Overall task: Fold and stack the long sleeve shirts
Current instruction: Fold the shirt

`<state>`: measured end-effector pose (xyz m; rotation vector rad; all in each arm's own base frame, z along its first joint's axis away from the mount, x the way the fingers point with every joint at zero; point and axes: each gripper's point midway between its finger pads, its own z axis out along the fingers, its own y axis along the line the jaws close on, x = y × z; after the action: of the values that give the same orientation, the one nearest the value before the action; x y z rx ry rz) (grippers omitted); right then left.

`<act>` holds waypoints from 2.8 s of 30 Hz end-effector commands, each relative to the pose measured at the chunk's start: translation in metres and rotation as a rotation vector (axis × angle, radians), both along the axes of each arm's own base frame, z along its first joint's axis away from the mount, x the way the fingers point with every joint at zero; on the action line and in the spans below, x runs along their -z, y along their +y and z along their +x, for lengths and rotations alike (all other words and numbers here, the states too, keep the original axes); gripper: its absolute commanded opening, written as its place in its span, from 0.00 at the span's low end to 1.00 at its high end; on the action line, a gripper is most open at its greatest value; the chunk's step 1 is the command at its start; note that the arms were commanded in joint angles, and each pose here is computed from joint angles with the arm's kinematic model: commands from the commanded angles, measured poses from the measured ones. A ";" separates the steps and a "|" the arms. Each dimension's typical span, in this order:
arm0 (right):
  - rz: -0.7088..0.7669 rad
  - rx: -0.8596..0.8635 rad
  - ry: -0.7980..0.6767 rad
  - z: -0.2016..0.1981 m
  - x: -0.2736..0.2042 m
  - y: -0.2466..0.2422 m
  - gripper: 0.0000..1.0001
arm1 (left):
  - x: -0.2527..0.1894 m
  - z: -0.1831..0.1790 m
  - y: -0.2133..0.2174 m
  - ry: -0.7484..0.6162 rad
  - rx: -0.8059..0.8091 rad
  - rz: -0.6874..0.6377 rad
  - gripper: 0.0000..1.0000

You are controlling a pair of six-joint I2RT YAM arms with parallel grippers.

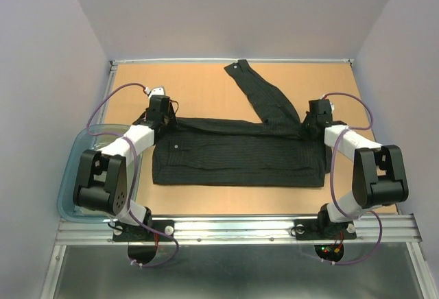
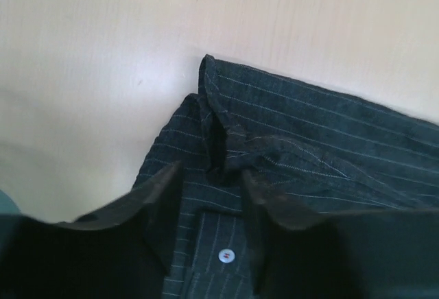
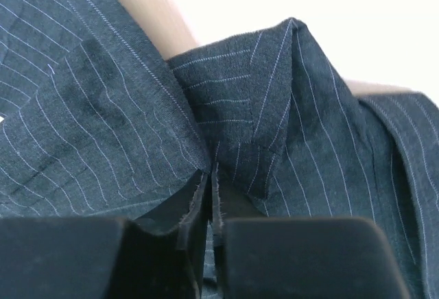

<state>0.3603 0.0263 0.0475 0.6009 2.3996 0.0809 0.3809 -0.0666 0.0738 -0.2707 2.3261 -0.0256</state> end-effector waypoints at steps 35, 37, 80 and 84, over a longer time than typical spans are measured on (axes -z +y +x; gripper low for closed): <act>0.134 -0.056 -0.178 0.010 -0.065 0.023 0.80 | -0.012 0.014 -0.029 0.069 -0.428 -0.377 0.68; 0.150 -0.017 -0.172 0.011 -0.062 0.022 0.79 | -0.013 0.015 -0.030 0.069 -0.429 -0.387 0.64; -0.026 0.215 -0.060 -0.019 -0.001 -0.029 0.01 | 0.018 -0.037 -0.014 0.023 -0.358 -0.364 0.32; -0.033 0.240 -0.066 -0.025 -0.001 -0.034 0.01 | 0.029 -0.045 -0.010 0.037 -0.390 -0.361 0.38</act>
<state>0.3352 0.0098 0.0391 0.7965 2.3299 0.0153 0.3342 -0.0810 0.0432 -0.8822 2.3039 -0.2508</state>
